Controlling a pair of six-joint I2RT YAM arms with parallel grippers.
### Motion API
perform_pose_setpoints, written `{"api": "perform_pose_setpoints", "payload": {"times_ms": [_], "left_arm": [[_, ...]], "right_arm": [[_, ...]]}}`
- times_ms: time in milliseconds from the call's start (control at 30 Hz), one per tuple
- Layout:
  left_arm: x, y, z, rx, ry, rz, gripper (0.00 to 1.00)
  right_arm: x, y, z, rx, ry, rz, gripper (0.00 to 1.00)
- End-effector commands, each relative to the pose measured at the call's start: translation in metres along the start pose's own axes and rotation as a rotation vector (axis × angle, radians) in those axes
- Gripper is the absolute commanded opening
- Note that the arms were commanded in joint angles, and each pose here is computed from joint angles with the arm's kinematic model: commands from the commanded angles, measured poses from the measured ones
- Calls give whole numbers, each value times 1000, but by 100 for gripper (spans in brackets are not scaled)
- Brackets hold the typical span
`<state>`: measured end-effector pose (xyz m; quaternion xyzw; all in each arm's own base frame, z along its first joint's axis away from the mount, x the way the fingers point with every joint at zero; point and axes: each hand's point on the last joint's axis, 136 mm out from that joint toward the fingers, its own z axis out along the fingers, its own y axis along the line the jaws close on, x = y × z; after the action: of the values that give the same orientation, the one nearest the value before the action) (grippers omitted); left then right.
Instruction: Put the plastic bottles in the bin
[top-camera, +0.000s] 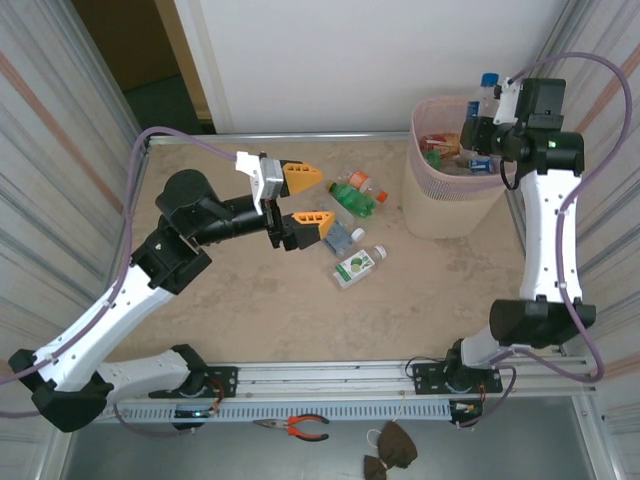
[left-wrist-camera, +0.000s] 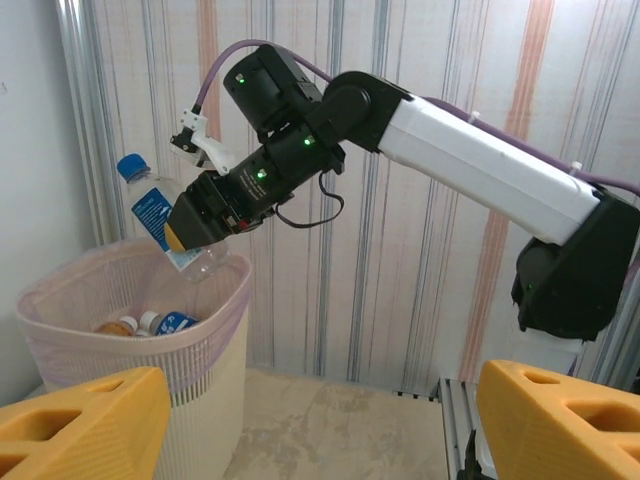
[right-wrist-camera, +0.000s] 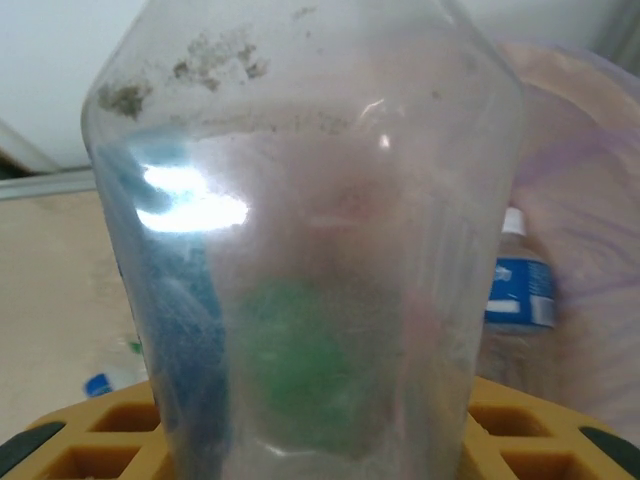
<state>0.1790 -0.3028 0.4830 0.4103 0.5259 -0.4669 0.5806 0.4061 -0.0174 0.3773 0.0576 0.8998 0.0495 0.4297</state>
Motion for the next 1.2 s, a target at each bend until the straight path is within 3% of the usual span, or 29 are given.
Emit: {"api": "perform_pose_setpoints", "payload": {"times_ms": [0,400,800,1000,1167], "left_arm": [[9,9,0,-28,27,21,81],[42,17,8,-14,97,-26,81],[52,20,6,-12,128,-33,80],[53,22,5,-21,130,-40,80],[54,29,4,-59,130,-48,80]], "right_arm": [[21,-28,11,143,136,-46,48],[62,-81,67,328,397,-159,51],[129,-101,130,314,646,-133,55],[136,-98,142,301,677,-108,60],[116,-89,132,305,624,-116,75]]}}
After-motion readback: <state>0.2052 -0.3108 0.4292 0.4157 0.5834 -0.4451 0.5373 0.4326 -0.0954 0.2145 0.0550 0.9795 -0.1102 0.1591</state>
